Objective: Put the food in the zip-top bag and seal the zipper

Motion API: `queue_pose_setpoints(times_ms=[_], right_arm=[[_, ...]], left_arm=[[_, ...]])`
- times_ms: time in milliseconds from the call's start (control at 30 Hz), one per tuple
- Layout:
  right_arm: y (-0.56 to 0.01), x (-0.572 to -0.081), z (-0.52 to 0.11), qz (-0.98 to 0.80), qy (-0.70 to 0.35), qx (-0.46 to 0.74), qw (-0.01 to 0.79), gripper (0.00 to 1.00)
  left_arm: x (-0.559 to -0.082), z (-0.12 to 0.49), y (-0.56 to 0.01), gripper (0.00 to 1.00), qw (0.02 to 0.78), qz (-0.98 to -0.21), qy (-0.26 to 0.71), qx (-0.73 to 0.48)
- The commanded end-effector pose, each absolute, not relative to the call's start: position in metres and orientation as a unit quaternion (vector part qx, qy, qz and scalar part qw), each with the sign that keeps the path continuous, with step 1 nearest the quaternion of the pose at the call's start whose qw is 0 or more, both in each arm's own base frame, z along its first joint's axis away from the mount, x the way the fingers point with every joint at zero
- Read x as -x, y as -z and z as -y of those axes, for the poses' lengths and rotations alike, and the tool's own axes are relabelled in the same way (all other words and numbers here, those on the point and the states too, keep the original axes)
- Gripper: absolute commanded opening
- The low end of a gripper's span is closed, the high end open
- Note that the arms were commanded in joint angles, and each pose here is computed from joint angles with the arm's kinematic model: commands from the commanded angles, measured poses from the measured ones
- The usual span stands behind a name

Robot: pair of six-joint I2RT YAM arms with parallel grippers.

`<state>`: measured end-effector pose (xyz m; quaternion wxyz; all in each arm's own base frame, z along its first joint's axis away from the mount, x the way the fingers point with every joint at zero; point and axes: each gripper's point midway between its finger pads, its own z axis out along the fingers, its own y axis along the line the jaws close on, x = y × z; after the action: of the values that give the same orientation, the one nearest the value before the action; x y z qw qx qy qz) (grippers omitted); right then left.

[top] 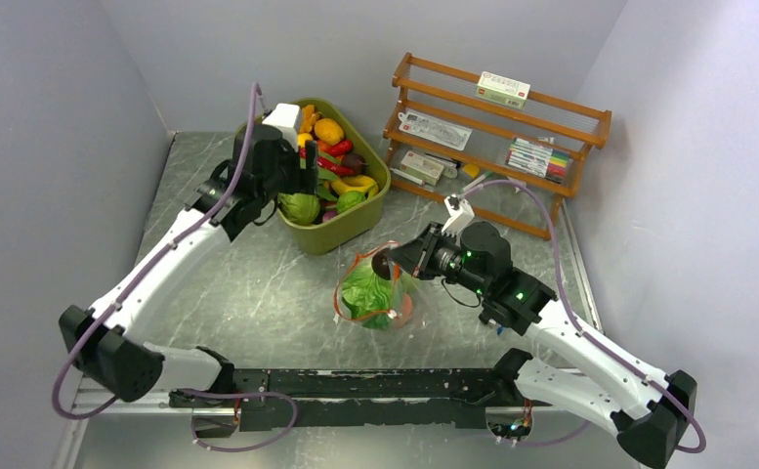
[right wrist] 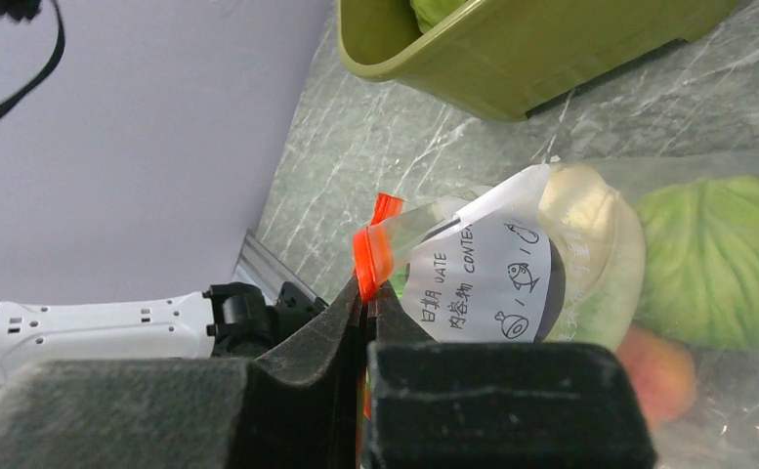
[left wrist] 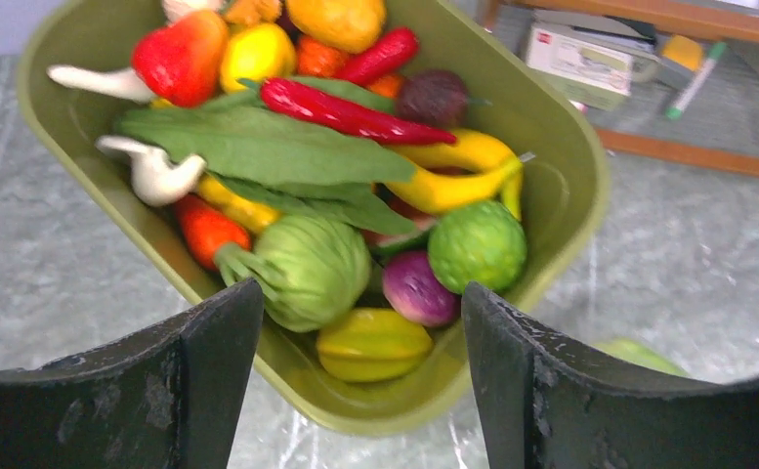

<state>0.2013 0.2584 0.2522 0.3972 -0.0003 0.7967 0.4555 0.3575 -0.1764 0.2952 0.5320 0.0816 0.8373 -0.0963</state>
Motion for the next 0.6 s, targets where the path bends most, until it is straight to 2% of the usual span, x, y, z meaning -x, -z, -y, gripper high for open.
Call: queue_pose_setpoints(times_ms=[0, 300, 567], right_arm=[[-0.276, -0.205, -0.256, -0.777, -0.462, 0.005, 0.428, 0.00], [-0.273, -0.203, -0.257, -0.784, -0.462, 0.003, 0.414, 0.00], [-0.288, -0.201, -0.246, -0.787, -0.443, 0.003, 0.429, 0.00]], left_arm=[[-0.404, 0.163, -0.314, 0.72, 0.568, -0.815, 0.063, -0.097], [-0.479, 0.156, -0.292, 0.66, 0.564, -0.798, -0.036, -0.209], [-0.527, 0.125, -0.257, 0.67, 0.533, -0.799, -0.130, -0.247]])
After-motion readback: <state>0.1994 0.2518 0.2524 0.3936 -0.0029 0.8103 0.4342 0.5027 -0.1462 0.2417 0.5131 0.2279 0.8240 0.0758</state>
